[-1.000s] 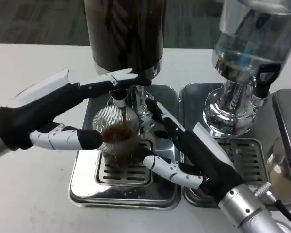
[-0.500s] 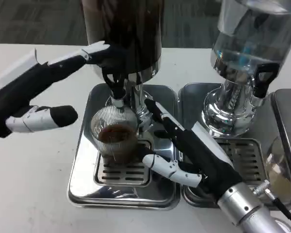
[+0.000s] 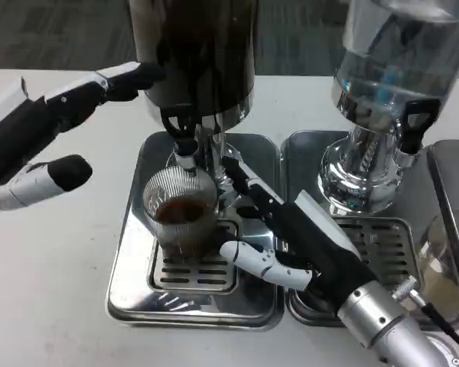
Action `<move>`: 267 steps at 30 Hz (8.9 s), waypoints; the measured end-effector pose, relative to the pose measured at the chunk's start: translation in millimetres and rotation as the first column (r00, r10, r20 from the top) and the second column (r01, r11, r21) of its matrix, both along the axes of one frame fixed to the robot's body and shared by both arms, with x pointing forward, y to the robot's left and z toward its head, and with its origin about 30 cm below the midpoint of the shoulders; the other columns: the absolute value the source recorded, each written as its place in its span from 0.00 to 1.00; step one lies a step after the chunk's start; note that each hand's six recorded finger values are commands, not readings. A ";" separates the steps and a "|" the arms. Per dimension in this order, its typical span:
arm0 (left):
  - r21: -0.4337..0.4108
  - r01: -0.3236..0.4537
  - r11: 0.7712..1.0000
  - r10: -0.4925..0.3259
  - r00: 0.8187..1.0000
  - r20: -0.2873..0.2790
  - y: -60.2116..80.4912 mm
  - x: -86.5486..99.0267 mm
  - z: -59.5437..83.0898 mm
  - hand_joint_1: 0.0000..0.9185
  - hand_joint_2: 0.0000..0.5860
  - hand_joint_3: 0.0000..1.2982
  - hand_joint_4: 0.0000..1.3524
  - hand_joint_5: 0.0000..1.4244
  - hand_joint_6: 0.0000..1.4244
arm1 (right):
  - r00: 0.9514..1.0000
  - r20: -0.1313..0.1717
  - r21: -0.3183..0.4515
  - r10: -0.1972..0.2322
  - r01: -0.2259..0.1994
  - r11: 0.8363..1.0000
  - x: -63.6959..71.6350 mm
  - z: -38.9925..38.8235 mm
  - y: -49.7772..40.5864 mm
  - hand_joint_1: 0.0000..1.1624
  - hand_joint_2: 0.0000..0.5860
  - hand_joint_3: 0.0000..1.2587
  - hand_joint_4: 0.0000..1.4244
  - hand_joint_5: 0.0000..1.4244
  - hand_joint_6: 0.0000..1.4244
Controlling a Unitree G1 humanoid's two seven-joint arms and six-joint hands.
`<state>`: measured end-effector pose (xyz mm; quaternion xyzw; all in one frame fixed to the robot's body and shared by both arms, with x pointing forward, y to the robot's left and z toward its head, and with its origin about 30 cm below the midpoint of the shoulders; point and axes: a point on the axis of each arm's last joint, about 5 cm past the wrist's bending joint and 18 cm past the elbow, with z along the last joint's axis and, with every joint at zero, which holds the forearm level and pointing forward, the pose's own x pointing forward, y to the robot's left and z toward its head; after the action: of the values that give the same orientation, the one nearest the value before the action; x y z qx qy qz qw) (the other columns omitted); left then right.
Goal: Grasp the cup under the faucet to collect the drink, then remove the cup.
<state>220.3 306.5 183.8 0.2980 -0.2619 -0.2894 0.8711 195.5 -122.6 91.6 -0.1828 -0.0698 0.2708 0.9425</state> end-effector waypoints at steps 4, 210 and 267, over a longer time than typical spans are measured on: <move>-0.003 -0.012 1.000 0.011 0.999 -0.033 2.1 -6.0 -7.8 0.00 0.12 0.15 0.08 0.09 0.11 | 1.000 0.005 -0.005 0.010 -0.010 1.000 4.0 1.5 0.8 0.34 0.38 0.00 0.00 0.00 0.08; 0.215 -0.365 0.906 0.402 0.900 -0.170 22.5 -92.0 -96.7 0.00 0.29 0.12 0.06 0.05 0.09 | 0.997 0.081 -0.224 0.000 0.018 0.974 36.9 -4.1 49.6 0.46 0.32 0.16 0.16 0.25 0.35; 0.212 -0.341 0.916 0.380 0.906 -0.186 22.2 -89.1 -95.7 0.00 0.30 0.13 0.07 0.05 0.09 | 0.967 0.170 -0.182 -0.189 0.219 0.959 10.9 -18.0 39.0 0.58 0.37 0.34 0.37 0.52 0.77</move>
<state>131.2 328.7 88.1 0.3819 -0.0762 -0.1764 0.9040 206.3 -83.5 73.6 -0.3022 -0.0940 0.1629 0.9345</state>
